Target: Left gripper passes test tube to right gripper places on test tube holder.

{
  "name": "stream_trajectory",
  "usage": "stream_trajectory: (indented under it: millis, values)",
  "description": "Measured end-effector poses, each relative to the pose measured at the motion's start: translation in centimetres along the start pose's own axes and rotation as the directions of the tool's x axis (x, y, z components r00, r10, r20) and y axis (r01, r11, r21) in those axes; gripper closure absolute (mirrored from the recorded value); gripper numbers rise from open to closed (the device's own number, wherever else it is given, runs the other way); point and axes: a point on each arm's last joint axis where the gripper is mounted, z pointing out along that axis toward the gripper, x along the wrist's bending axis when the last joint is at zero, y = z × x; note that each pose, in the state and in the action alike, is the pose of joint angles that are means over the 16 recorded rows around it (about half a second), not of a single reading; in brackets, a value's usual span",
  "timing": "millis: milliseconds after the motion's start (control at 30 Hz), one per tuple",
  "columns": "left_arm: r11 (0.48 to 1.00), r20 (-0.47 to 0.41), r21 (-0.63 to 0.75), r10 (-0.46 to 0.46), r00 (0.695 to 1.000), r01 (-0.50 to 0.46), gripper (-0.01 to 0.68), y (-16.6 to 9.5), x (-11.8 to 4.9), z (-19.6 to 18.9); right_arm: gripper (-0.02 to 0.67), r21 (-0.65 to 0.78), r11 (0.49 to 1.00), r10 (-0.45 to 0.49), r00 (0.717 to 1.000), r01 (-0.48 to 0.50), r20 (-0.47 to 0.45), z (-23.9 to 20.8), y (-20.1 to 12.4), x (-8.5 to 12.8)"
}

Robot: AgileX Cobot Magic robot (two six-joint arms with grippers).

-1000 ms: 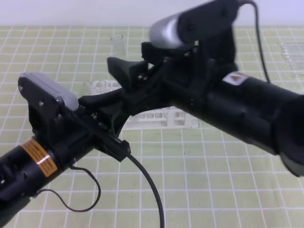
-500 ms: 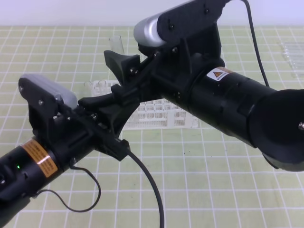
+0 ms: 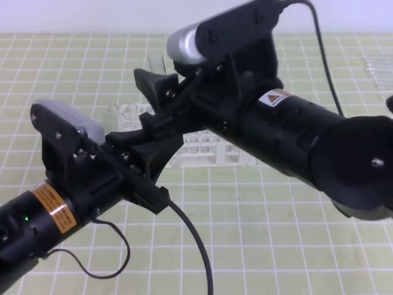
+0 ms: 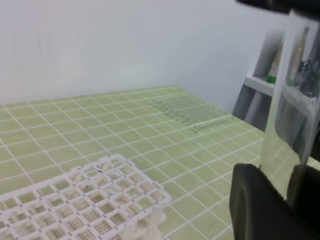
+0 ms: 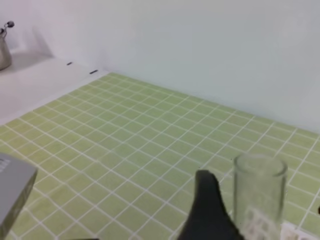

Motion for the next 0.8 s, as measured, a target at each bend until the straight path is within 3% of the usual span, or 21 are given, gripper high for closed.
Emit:
stream_trajectory:
  millis: [800]
  values:
    - [1.0,0.009,-0.003,0.005,1.0,-0.005,0.667,0.02,-0.08,0.01,0.631,0.013,1.0,-0.005,1.0,0.005,-0.008,0.54,-0.24,0.17]
